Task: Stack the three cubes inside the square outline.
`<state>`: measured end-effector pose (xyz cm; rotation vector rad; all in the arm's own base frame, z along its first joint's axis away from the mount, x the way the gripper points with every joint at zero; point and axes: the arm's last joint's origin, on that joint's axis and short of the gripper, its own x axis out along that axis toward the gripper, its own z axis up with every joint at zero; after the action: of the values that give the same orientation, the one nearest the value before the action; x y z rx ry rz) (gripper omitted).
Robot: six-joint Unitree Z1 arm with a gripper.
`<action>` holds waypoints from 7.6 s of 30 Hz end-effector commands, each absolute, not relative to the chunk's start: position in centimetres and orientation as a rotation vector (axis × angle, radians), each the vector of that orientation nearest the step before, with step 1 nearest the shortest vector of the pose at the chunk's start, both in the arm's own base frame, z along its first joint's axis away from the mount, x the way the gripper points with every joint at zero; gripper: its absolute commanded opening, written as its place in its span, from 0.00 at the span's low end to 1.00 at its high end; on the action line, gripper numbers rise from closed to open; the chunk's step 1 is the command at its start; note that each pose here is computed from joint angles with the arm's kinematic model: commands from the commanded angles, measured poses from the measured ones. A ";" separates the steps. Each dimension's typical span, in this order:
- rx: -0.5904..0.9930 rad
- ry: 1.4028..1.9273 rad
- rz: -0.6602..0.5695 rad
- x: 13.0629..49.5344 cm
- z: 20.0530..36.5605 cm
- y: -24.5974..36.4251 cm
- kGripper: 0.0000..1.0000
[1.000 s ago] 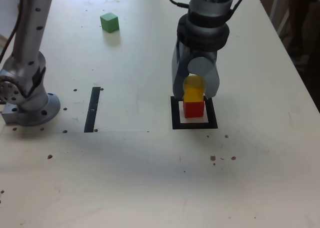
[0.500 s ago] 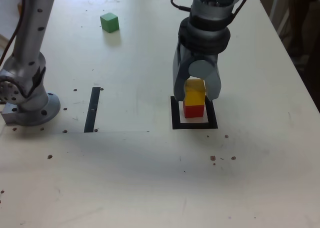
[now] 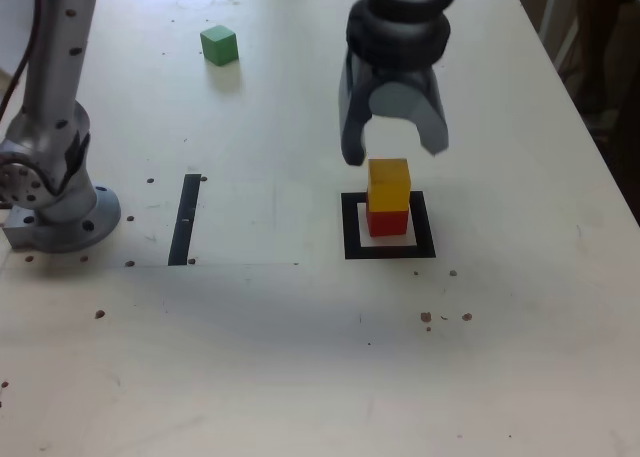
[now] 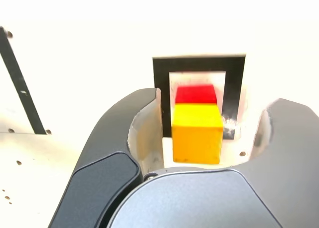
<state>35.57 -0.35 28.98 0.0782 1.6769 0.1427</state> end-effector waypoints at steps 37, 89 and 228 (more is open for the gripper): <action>-0.418 1.677 0.536 19.8 33.5 25.8 0.99; -0.692 1.812 0.462 14.2 20.9 38.0 0.92; 0.076 1.788 0.041 36.6 31.4 -2.4 0.17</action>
<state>36.57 -2.26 31.66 0.0750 1.7728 0.0416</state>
